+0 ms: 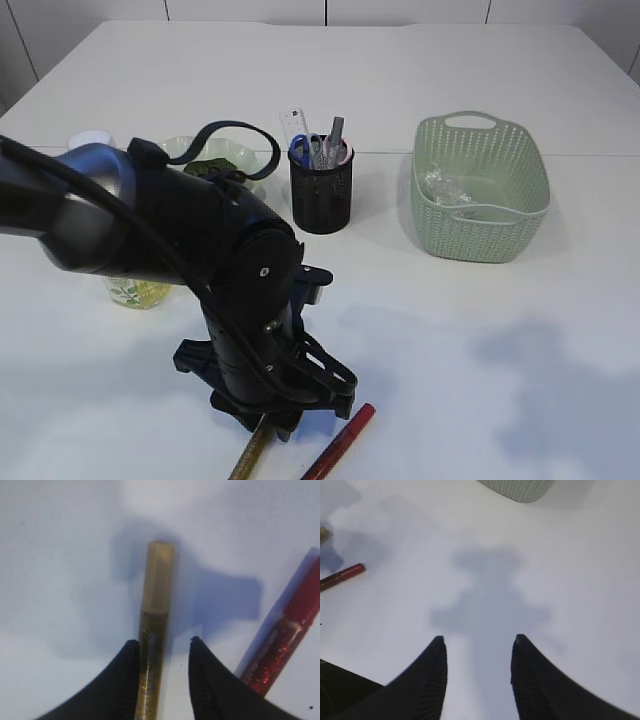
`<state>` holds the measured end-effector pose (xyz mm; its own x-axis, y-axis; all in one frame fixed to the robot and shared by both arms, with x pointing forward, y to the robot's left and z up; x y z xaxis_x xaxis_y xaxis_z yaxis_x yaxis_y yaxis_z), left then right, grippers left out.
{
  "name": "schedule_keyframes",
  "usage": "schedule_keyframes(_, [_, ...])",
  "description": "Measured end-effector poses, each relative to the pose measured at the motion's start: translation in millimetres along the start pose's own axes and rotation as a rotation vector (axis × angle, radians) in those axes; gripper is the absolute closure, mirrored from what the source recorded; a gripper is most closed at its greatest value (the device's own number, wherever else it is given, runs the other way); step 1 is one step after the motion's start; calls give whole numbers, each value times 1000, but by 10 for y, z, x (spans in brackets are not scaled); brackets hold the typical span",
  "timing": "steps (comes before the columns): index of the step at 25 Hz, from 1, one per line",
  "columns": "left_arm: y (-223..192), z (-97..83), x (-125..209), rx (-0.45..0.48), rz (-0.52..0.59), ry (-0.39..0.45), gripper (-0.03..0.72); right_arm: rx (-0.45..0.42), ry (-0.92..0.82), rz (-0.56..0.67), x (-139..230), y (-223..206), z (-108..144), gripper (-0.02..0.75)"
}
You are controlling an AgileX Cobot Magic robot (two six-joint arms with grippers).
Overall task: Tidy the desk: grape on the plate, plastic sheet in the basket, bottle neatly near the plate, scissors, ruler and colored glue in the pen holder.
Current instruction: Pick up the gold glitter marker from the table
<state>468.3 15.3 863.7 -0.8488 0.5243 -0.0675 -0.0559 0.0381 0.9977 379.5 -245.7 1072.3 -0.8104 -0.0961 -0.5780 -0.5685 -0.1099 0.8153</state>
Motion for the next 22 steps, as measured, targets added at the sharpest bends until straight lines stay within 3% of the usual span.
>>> schedule_keyframes(16, [-132,5,21,-12,33,-1,460,1,2,2,2,0,-1,393])
schedule_keyframes(22, [-132,5,21,-12,33,-7,600,1,2,2,2,0,-1,393])
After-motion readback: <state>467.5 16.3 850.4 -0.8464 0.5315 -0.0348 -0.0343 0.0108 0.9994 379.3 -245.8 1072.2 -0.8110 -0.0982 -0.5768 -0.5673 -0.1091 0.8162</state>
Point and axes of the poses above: a point on each arm's last joint axis where the gripper is mounted, y pointing back along that axis away from the gripper, z along the wrist's bending axis when the last joint is at zero, x = y × z, the point moved 3 cm from there along -y, pointing out along that axis toward the gripper, and after that the axes turned 14 degrees about -y, right-handed, at the moved point
